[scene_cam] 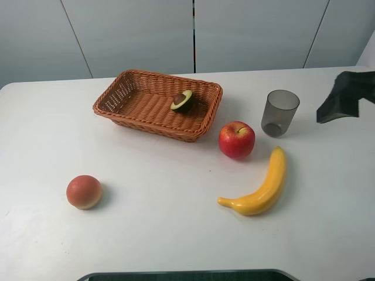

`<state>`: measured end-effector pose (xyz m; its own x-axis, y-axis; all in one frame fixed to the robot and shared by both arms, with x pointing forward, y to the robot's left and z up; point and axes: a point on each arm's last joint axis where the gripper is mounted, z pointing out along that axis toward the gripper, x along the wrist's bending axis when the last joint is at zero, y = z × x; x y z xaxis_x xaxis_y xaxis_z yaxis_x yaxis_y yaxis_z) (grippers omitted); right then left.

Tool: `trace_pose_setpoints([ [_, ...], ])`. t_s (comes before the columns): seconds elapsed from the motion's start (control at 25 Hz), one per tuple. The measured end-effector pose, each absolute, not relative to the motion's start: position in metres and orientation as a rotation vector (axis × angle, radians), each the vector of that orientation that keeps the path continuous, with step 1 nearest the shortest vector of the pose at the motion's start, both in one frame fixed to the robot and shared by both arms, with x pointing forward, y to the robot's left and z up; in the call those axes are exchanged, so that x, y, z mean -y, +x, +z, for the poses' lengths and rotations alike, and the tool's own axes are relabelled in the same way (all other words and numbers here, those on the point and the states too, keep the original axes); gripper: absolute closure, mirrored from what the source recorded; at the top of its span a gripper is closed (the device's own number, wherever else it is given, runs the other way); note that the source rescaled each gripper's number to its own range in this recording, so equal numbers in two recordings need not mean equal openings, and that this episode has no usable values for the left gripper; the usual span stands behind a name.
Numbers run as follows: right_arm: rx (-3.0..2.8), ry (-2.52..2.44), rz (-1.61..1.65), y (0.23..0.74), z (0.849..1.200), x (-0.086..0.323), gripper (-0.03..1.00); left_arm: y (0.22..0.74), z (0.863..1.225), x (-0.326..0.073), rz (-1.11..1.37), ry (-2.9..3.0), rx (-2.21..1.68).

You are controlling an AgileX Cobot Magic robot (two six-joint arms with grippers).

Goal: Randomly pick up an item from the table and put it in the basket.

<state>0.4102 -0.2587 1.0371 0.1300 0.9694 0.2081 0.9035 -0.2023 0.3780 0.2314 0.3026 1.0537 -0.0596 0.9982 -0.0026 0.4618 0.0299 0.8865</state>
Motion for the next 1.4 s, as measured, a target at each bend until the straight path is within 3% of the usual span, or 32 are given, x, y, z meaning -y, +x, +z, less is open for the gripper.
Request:
trace_pose_setpoints([
  [0.28,-1.79,1.982,0.772,0.362,1.076,0.277,-0.03,0.231,1.054,-0.303,0.972,1.513,-1.609],
  [0.6,-1.742,1.794,0.847,0.3,1.095,0.293,-0.03,0.231,1.054,-0.303,0.972,1.513,-1.609],
  [1.4,-1.649,1.545,1.052,0.232,1.053,0.304,-0.03,0.231,1.054,-0.303,0.972,1.513,-1.609],
])
